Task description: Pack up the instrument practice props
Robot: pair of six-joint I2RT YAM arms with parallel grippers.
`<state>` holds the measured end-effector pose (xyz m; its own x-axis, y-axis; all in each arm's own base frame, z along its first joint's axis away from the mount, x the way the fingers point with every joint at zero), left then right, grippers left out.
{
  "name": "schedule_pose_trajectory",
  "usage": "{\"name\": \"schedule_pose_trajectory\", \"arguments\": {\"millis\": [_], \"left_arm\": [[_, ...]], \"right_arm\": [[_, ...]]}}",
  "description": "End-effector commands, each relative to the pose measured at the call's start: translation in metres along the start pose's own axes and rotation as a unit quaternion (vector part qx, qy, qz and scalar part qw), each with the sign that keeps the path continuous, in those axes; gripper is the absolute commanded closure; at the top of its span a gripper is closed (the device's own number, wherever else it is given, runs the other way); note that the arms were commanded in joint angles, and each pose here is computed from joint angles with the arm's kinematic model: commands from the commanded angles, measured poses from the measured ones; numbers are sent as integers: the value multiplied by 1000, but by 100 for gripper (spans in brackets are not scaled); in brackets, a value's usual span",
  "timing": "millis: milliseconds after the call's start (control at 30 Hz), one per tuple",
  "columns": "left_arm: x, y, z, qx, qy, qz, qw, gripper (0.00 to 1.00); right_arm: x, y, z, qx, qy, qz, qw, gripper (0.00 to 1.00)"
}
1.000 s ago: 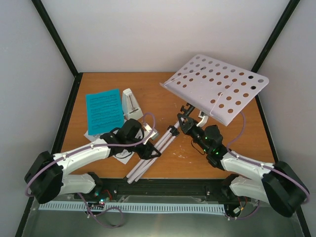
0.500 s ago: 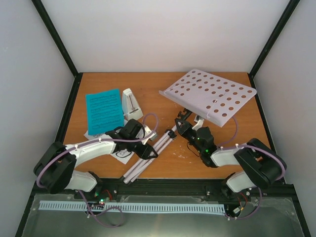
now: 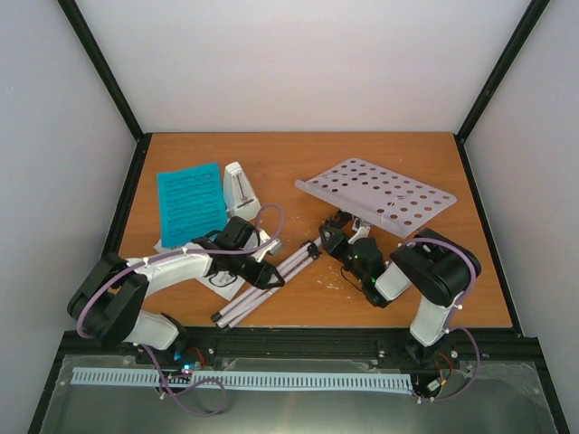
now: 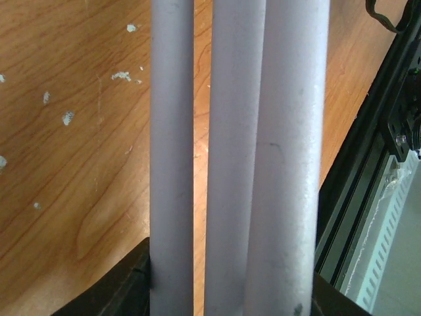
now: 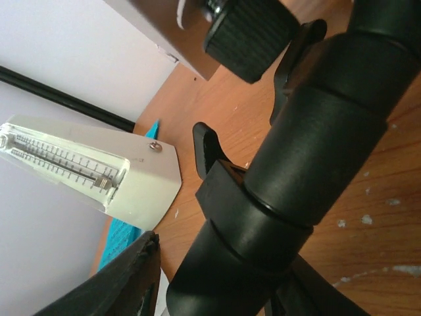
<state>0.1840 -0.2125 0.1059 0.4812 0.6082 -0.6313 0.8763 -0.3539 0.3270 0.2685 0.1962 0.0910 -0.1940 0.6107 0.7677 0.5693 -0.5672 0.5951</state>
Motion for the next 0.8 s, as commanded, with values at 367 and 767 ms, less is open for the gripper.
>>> {"name": "schedule_pose_trajectory", "arguments": {"millis": [367,767], "left_arm": [[-22,87,-33,-171,-14,56,984,100],[-15,111,-28,-186,13,46,981,100]], "right_arm": [[-9,-3,-17,6,-19,-120,993,20],[0,16,-40,-33,-36,-142,989,13]]}}
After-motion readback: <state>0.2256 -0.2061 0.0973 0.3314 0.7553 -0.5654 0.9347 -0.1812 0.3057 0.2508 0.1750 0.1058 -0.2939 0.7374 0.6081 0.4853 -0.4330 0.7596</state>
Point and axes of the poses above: each gripper's point midway between its finger pads, its own z axis out along the fingers, its own x axis along the line the jaws close on, y = z × x, the point moved 6 cm from there along -z, back along the fingers, and after that the axes turned 7 degrees about -z, right-handed, at the moved point
